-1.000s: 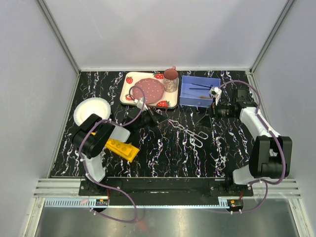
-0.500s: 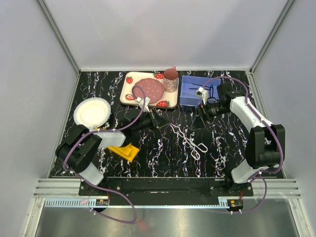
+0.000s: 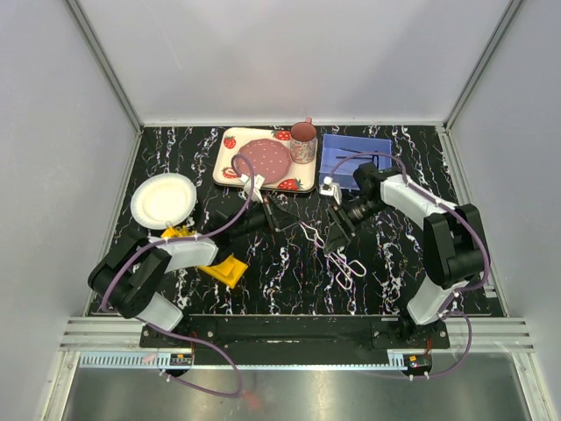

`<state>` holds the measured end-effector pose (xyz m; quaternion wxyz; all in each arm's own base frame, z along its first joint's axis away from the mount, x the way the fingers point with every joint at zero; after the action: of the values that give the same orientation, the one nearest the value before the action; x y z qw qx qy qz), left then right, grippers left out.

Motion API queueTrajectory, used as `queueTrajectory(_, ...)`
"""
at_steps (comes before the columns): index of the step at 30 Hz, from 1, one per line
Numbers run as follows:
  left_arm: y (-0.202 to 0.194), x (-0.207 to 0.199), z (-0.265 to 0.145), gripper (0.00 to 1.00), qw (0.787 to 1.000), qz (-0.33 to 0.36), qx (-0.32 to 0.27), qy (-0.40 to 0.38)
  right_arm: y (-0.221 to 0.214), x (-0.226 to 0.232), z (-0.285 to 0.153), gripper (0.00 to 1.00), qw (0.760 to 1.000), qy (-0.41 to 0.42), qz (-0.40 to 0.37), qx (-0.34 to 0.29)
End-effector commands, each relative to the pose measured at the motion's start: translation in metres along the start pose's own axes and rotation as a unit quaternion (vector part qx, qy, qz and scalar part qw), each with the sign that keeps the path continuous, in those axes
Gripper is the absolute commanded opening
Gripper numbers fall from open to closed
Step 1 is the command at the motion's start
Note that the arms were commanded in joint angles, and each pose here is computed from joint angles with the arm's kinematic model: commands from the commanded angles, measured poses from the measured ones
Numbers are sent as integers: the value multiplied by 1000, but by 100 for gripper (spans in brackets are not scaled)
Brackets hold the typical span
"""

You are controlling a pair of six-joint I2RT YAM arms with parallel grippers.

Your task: Organize the chemistry lab equipment

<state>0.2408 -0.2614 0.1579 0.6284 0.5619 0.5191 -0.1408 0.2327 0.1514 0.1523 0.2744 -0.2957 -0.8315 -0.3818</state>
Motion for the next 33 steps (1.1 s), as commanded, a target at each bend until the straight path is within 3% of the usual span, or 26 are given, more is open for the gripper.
queueTrajectory(1,16,-25,-6,0,998,17,-47,-47,2,10,15,73,999,39,6,10)
queueTrajectory(4,19,-27,-8,0,997,19,-56,-45,4,11,20,56,998,51,13,19)
queueTrajectory(6,21,-27,-9,0,997,21,-64,-41,4,11,22,37,998,55,19,22)
queueTrajectory(7,21,-28,-10,0,997,22,-68,-41,4,10,22,22,998,56,19,22)
queueTrajectory(9,24,-29,-11,0,996,24,-76,-38,5,12,22,11,997,65,23,21)
queueTrajectory(10,25,-30,-13,0,996,24,-80,-37,6,14,22,1,997,69,21,18)
queueTrajectory(13,29,-33,-16,1,995,27,-91,-33,8,15,19,0,998,60,11,18)
queueTrajectory(14,30,-33,-17,7,995,29,-93,-28,10,17,16,0,998,55,2,17)
queueTrajectory(15,31,-34,-18,14,995,31,-94,-23,12,17,15,0,999,50,-2,17)
queueTrajectory(16,29,-31,-19,32,996,28,-86,-6,14,16,12,0,999,34,-12,20)
queueTrajectory(17,34,-35,-23,38,994,38,-98,1,17,17,8,0,999,22,-21,20)
queueTrajectory(19,39,-31,-29,62,993,42,-105,39,24,13,-2,0,999,-12,-35,21)
queueTrajectory(22,53,-35,-45,79,986,73,-128,78,37,10,-20,0,997,-59,-58,11)
queueTrajectory(27,72,-48,-77,99,973,113,-166,117,52,-14,-64,0,986,-149,-77,-4)
queueTrajectory(33,80,-54,-102,99,966,128,-182,130,78,-64,-115,0,953,-287,-97,28)
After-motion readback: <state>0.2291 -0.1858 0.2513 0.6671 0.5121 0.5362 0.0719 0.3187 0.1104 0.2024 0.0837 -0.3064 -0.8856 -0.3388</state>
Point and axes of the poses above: each gripper's point midway between its finger pads, its own z axis out along the fingers, its own x axis along the line the jaws close on, y = z × x, the point moved 7 cm from there along -z, back along the fingers, and after that the axes turned 1 degree about -z, right-handed, at the moved point
